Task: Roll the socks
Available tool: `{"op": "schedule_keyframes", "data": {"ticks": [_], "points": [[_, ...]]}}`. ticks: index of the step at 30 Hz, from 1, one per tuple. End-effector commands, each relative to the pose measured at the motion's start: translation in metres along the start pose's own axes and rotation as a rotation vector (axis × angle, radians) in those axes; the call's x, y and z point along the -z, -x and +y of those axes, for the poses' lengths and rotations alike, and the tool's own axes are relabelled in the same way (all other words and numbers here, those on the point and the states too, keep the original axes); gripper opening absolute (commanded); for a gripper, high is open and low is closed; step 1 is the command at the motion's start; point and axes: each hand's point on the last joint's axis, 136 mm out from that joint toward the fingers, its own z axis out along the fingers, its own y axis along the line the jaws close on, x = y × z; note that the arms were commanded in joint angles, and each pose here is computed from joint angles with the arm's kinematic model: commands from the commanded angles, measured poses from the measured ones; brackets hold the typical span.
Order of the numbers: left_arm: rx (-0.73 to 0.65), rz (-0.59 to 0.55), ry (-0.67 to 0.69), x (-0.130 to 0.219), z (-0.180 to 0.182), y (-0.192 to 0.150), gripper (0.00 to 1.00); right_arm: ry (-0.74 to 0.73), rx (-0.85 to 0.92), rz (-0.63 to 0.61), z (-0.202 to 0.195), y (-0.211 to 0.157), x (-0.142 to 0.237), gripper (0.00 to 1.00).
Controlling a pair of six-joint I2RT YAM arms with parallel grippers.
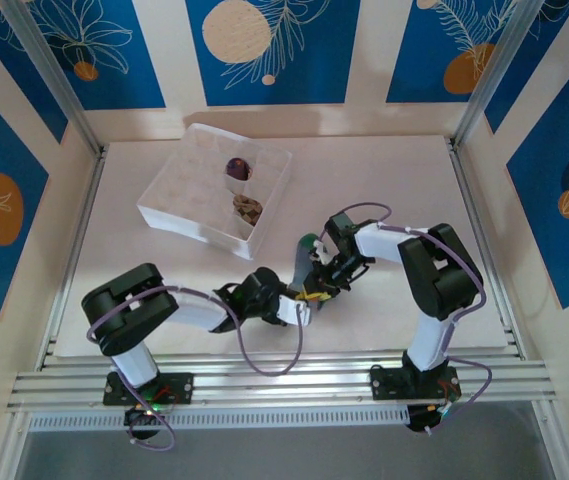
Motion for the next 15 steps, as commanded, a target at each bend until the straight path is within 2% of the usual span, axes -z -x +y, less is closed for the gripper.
{"op": "schedule_keyframes", "data": {"ticks": [1,4,11,15], "points": [[0.122,0.131,-0.168,0.001,-0.026,-0.024,0.00,-0.063,0.004,-0.006,-0.014,-0.013,-0.001,0.34],[0.240,0.130,-0.288,0.007,-0.039,-0.020,0.00,-0.056,-0.004,-0.119,-0.013,-0.004,0.017,0.43],[0.505,0.195,-0.583,0.021,-0.060,-0.011,0.00,-0.159,-0.024,-0.293,-0.029,-0.002,0.043,0.46],[0.644,0.195,-0.702,0.024,-0.060,-0.001,0.00,-0.087,0.018,-0.345,-0.019,-0.003,0.046,0.45]]}}
